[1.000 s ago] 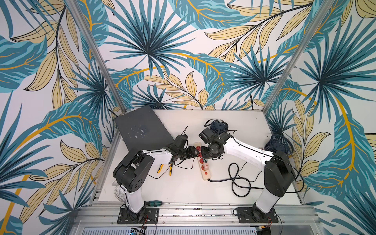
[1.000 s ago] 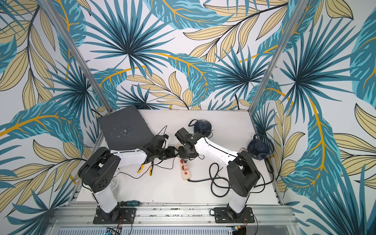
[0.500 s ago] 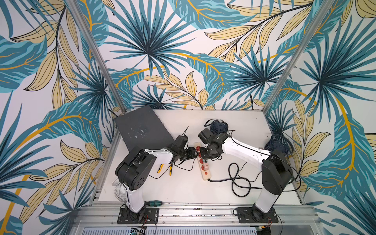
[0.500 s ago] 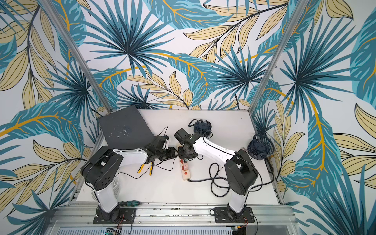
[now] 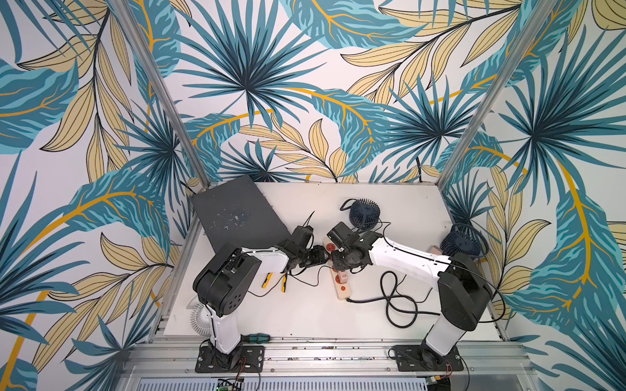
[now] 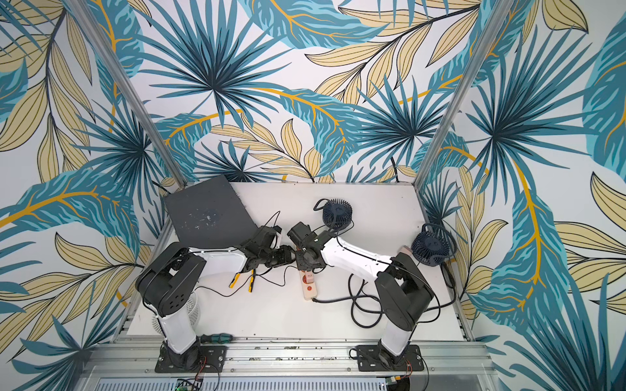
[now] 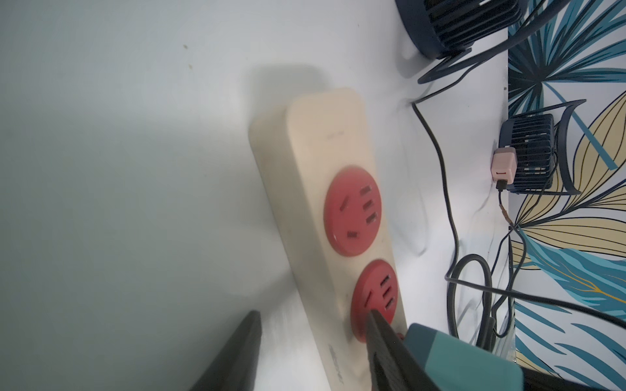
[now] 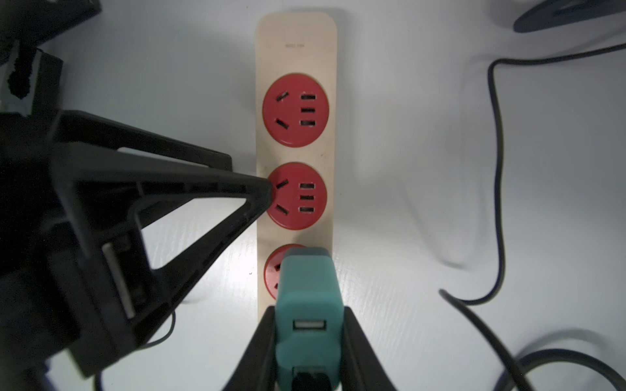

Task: Plug the desk fan into the power strip
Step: Insert the plug into the socket.

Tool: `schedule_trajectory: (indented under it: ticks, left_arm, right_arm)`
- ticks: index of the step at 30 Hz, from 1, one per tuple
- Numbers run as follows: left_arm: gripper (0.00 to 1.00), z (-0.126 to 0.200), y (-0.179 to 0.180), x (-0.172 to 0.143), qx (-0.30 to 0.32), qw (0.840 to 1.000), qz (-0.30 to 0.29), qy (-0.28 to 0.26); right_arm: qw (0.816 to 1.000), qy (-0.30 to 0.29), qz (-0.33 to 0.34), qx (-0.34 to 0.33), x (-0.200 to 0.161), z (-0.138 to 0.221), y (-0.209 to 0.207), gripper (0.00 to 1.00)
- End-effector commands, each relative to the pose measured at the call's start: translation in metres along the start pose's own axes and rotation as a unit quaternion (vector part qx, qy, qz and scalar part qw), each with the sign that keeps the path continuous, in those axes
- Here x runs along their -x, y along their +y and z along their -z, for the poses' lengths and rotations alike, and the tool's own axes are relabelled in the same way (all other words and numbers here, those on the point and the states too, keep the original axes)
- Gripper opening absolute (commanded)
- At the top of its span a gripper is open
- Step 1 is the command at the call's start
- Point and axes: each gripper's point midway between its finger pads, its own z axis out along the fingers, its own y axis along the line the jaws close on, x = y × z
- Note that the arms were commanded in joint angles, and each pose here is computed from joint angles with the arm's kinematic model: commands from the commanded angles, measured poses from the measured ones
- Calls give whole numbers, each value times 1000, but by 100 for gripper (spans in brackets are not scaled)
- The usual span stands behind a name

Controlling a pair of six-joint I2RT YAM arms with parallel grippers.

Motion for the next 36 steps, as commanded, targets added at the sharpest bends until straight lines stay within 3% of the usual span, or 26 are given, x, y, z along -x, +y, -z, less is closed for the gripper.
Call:
schedule_trajectory:
  ticks: [1, 11, 20, 24, 26, 27, 28, 29, 33, 36]
  left_arm:
    - [53, -4, -4, 9, -7, 1000, -9, -10]
    - [53, -4, -4, 8, -6, 1000, -9, -9]
    - [53, 0, -7, 10, -8, 1000, -14, -10]
    - [53, 6, -11, 13, -10, 1000, -21, -19]
    - [58, 12, -15, 17, -7, 999, -30, -29]
    - [60, 17, -17, 20, -5, 999, -35, -36]
    - [62, 21, -19, 22, -3, 998, -41, -43]
    - [65, 27, -21, 25, 0, 998, -47, -52]
    - [74, 53, -26, 33, 15, 994, -66, -84]
    - [81, 76, -25, 34, 34, 990, -77, -109]
  right_arm:
    - [970, 228, 35, -73, -134, -58, -35, 0]
    - [943, 307, 60, -114, -203, -59, -70, 0]
    - [943, 316, 21, -101, -210, -75, -61, 0]
    - [963, 255, 5, -86, -167, -59, -42, 0]
    - [975, 208, -3, -77, -130, -41, -30, 16]
    - [981, 182, -8, -72, -111, -29, -24, 28]
    - [986, 153, -13, -69, -92, -17, -19, 47]
    - [990, 124, -19, -65, -74, -3, -15, 54]
    - [997, 39, -41, -51, -25, 50, -9, 79]
    - [998, -6, -59, -17, -12, 81, -7, 89]
